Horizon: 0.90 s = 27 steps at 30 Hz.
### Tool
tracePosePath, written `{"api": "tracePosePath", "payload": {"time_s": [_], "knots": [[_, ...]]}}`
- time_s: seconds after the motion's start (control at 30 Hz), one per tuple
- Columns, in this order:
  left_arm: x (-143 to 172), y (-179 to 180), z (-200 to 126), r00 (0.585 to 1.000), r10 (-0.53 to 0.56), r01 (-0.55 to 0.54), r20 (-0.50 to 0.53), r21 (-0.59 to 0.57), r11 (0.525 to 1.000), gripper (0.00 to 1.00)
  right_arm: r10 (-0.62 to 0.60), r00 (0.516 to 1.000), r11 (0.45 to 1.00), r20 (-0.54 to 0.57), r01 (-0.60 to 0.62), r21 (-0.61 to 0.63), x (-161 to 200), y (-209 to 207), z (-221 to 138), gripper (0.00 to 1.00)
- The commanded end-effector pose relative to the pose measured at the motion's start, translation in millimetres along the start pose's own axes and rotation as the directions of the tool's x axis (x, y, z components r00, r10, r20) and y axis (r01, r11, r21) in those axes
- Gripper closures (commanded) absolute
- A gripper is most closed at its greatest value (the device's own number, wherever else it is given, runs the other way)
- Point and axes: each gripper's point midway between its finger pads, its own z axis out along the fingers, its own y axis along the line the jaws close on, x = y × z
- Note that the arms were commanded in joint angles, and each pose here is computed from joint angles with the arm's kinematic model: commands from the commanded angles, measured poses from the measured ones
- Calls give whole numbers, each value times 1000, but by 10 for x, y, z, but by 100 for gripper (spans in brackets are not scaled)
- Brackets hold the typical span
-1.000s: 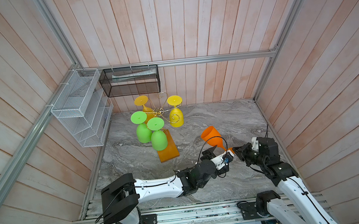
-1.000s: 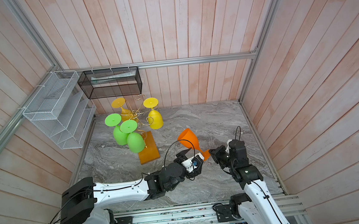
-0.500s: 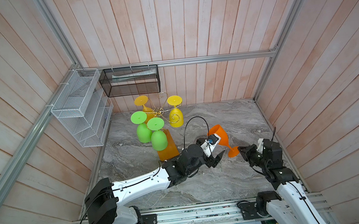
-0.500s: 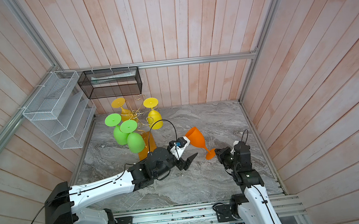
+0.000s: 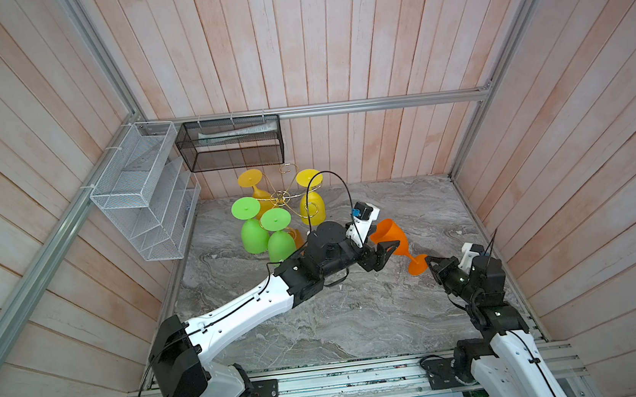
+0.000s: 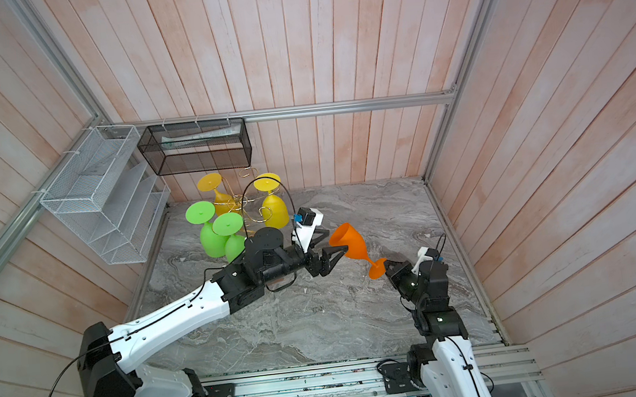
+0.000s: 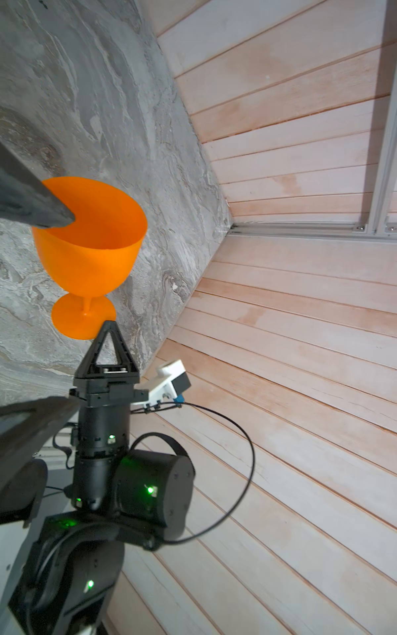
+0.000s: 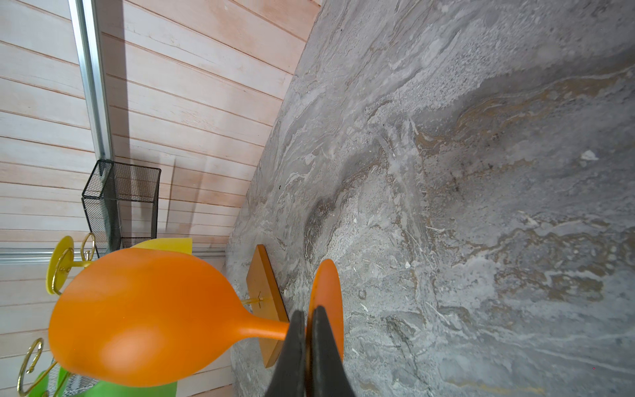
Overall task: Take the wine glass off the wine glass rack
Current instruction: Pass the wine glass.
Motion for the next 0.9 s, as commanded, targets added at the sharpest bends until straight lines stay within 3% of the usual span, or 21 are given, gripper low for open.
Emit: {"api": "tracePosePath", "payload": {"time_s": [0.0,0.43,0.7,0.87], "knots": [[111,57,131,995,-53,56,-80,34,998,23,-45,998,998,46,47,-50,-82,95,-13,100],[158,174,473,975,-99,103,-197,11,995,35,-75,994,992,77,82,-95,-136,179,-19,100],[244,264,531,960,-125,120,-249,-35,992,40,-97,990,986,105,110,-125,-173,229,-31,100],[252,264,554,955,-132,127,-264,-36,991,49,-112,986,982,124,129,-140,-197,261,-38,100]]}}
